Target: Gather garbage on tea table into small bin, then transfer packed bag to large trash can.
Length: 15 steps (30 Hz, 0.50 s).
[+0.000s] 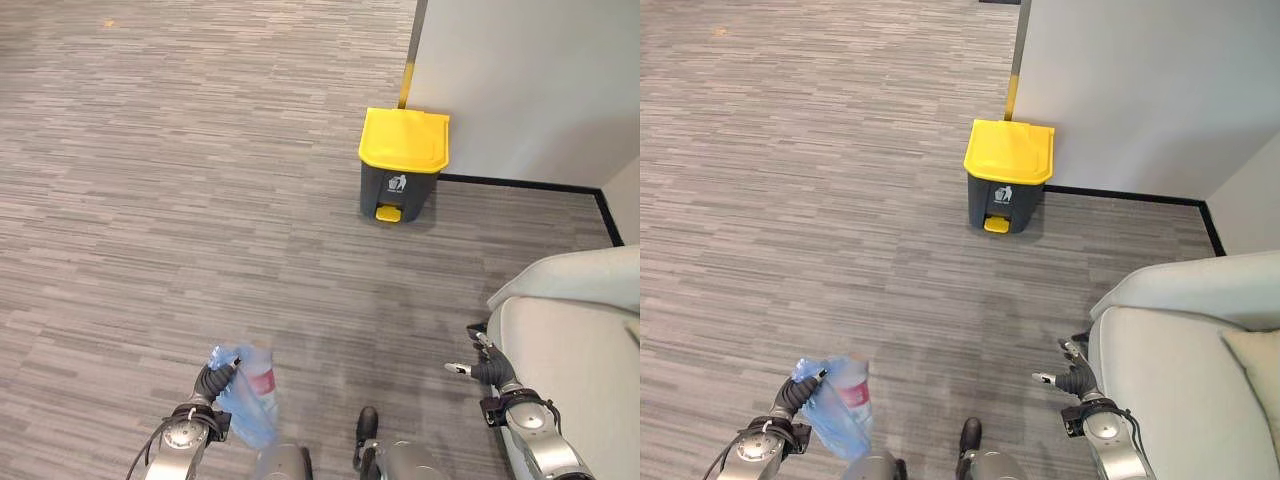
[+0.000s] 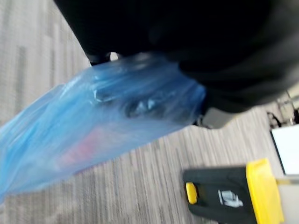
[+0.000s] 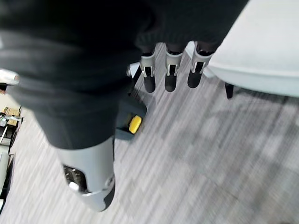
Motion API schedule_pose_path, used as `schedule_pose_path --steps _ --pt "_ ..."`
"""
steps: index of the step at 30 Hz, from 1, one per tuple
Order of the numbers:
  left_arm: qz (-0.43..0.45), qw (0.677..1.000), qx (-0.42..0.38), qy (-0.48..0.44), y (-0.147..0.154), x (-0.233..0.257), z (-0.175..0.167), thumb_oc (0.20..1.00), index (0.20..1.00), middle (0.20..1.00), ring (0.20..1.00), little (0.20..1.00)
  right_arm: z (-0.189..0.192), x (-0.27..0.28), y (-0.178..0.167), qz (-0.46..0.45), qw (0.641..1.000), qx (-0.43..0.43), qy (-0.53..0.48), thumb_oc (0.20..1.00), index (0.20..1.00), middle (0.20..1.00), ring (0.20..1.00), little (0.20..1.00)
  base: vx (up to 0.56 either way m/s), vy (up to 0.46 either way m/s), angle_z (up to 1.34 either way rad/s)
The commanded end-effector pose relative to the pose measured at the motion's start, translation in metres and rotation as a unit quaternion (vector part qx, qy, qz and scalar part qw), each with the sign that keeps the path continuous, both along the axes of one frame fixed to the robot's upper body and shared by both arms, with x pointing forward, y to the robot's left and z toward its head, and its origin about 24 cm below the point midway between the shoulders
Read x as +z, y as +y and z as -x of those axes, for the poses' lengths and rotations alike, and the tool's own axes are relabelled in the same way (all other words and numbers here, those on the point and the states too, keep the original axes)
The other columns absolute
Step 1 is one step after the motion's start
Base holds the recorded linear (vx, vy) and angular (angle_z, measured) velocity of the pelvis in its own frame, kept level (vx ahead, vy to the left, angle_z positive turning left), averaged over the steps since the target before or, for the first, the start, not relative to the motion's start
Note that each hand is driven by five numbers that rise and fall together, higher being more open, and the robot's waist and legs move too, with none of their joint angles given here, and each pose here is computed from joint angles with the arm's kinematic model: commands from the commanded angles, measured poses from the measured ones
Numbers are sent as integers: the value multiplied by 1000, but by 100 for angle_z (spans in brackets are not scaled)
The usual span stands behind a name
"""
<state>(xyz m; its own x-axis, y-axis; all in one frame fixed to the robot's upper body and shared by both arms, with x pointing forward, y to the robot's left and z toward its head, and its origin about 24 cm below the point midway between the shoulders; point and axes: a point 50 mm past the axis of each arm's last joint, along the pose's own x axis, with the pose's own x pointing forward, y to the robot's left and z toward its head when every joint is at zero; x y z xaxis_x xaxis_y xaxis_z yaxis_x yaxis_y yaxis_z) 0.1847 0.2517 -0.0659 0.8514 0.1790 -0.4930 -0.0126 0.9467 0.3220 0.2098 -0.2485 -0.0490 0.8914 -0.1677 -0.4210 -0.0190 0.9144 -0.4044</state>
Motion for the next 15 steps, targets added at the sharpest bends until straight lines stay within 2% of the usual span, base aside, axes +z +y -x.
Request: schedule_pose_path --steps 1,7,11,15 --pt "-17 998 -6 -60 8 22 -13 200 200 200 200 200 1 7 -13 21 1000 -12 -17 1000 1000 1000 1000 1000 257 48 -28" --pt "-17 998 -6 -59 10 23 -11 200 200 200 200 200 4 0 -10 20 1000 -13 -3 1000 1000 1000 1000 1000 451 103 -49" --pt "-28 998 -6 -48 15 22 -7 200 200 200 200 200 0 -2 5 4 1000 9 -5 1000 1000 1000 1000 1000 454 217 -51" --pt "-34 998 -2 -57 18 25 -11 200 200 200 200 200 -8 2 14 0 1000 25 -16 1000 1000 1000 1000 1000 165 119 -28"
